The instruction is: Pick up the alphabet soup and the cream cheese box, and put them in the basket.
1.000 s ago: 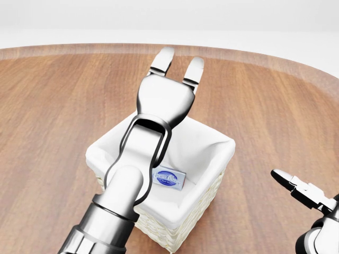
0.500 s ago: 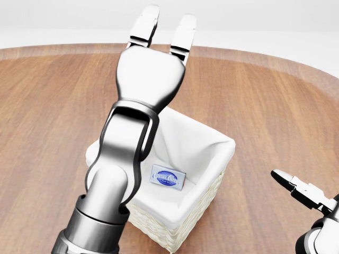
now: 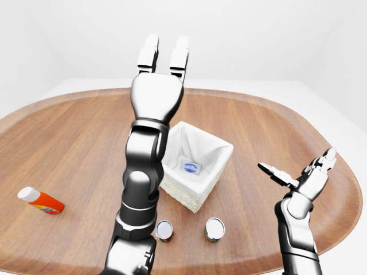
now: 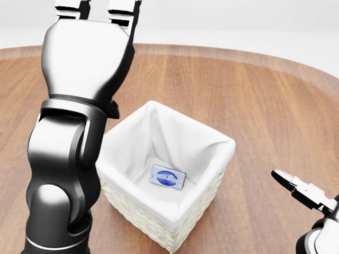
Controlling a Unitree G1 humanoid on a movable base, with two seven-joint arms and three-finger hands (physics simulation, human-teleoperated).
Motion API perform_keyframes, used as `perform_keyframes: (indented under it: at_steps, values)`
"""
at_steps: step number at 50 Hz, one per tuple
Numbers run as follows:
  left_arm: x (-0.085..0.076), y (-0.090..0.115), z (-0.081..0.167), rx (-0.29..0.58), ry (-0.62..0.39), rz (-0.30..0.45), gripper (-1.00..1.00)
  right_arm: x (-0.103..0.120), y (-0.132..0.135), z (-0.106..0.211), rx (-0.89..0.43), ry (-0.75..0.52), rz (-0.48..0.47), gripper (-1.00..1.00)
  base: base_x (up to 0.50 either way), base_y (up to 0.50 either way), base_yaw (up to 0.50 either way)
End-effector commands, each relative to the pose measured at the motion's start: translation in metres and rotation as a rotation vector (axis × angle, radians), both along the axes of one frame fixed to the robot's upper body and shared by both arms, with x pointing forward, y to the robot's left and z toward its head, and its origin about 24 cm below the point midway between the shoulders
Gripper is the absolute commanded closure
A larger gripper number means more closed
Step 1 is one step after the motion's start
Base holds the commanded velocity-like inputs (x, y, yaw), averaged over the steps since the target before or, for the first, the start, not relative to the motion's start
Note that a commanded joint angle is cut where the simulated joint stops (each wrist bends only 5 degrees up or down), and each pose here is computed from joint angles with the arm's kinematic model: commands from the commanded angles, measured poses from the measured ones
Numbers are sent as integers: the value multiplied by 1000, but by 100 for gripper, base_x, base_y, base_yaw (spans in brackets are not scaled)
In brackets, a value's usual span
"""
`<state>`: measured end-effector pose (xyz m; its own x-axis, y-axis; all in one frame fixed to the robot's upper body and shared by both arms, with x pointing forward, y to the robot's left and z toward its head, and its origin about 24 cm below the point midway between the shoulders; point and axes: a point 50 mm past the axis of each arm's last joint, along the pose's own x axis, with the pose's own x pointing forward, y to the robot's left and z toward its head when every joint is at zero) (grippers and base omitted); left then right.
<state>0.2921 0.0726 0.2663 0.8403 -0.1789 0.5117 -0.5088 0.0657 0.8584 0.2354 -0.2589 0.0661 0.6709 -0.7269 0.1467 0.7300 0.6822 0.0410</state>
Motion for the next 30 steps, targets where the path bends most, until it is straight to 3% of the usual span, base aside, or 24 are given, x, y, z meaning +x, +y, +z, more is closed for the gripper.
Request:
perform_keyframes:
  at_steps: [1, 10, 17, 21, 25, 26, 28, 29, 30]
  values:
    - [-17, 20, 12, -31, -41, 19, -100, 1, 0, -1, 2, 4, 0, -100, 0, 0, 0]
    - [-36, 47, 29, -59, -73, 47, -100, 1, 0, -1, -5, 5, 1, -100, 0, 0, 0]
    - [-43, 62, 34, -44, -32, 62, -100, 1, 0, 0, -8, 3, 2, -100, 0, 0, 0]
    - [-61, 74, 49, -62, -144, 64, -100, 1, 0, -1, -9, 8, 1, -100, 0, 0, 0]
    - [-68, 81, 50, -39, -138, 74, -100, 1, 0, -1, -9, 10, 2, -100, 0, 0, 0]
    - [-68, 84, 50, -16, -125, 120, -100, 1, 0, -1, -11, 9, 1, -100, 0, 0, 0]
    - [-75, 89, 52, -21, -148, 108, -100, 0, 0, 0, -11, 3, 0, -100, 0, 0, 0]
    - [-74, 91, 53, 1, -149, 157, -100, 0, 0, 0, -11, 5, 0, -100, 0, 0, 0]
    - [-77, 94, 55, -9, -164, 139, -100, 1, 0, -1, -10, 9, 0, -100, 0, 0, 0]
